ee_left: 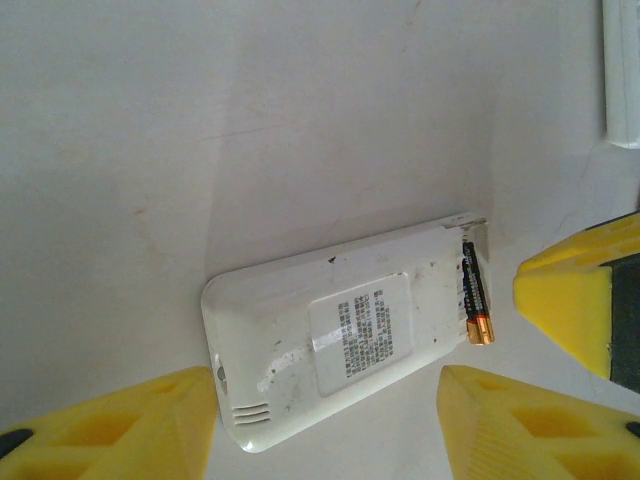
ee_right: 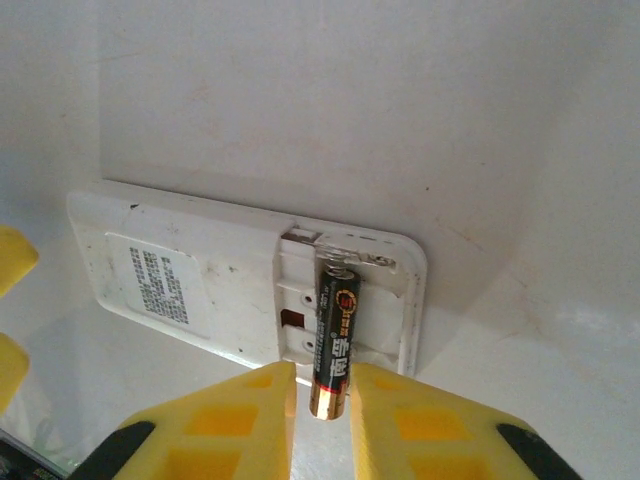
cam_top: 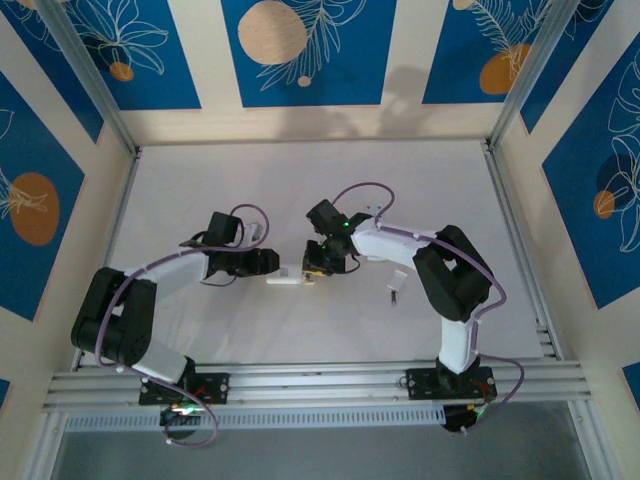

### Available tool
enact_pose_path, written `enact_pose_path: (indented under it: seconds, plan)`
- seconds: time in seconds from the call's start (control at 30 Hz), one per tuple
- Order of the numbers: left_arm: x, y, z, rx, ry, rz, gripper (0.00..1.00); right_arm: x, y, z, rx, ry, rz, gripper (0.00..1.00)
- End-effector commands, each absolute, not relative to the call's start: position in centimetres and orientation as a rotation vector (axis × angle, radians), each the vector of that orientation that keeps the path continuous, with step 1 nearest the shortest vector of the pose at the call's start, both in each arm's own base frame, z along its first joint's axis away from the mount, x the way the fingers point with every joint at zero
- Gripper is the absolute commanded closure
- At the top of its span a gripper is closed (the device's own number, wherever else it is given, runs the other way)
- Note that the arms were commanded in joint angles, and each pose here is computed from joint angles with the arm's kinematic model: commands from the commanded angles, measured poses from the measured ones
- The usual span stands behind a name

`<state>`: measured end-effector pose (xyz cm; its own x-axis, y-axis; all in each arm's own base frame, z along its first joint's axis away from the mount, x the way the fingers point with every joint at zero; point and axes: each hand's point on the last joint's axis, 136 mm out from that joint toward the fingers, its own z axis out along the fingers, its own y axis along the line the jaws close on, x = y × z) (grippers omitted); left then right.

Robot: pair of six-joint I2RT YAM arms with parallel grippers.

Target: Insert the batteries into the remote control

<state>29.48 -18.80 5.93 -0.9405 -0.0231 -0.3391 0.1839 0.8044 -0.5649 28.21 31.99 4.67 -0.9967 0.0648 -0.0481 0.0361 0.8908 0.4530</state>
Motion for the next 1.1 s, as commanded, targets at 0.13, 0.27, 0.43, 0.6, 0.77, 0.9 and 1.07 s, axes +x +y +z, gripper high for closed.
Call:
enact_pose_path:
  seconds: [0.13, 0.27, 0.43, 0.6, 0.77, 0.9, 1.07]
  plan:
    - [29.2, -18.9, 6.0, 0.149, 2.651, -0.895, 0.40, 27.7, 32.7, 4.1, 0.085, 3.021, 0.758, 0.80]
    - [29.2, -18.9, 6.0, 0.147, 2.652, -0.895, 0.40, 27.5, 32.4, 3.6, 0.093, 3.031, 0.736, 0.82]
    - [29.2, -18.8, 6.0, 0.149, 2.653, -0.894, 0.40, 27.3, 32.4, 3.1, 0.091, 3.046, 0.724, 0.82]
    - [29.2, -18.8, 5.9, 0.145, 2.655, -0.894, 0.40, 27.0, 32.5, 2.8, 0.081, 3.054, 0.713, 0.82]
    - [29.2, -18.9, 5.9, 0.146, 2.654, -0.894, 0.40, 27.1, 32.6, 2.7, 0.084, 3.054, 0.708, 0.86]
    - [29.2, -18.8, 5.9, 0.144, 2.654, -0.892, 0.40, 27.1, 32.4, 1.9, 0.064, 3.062, 0.666, 0.86]
    - [29.2, -18.8, 5.8, 0.147, 2.658, -0.889, 0.40, 26.9, 32.1, 0.6, 0.020, 3.059, 0.602, 0.87]
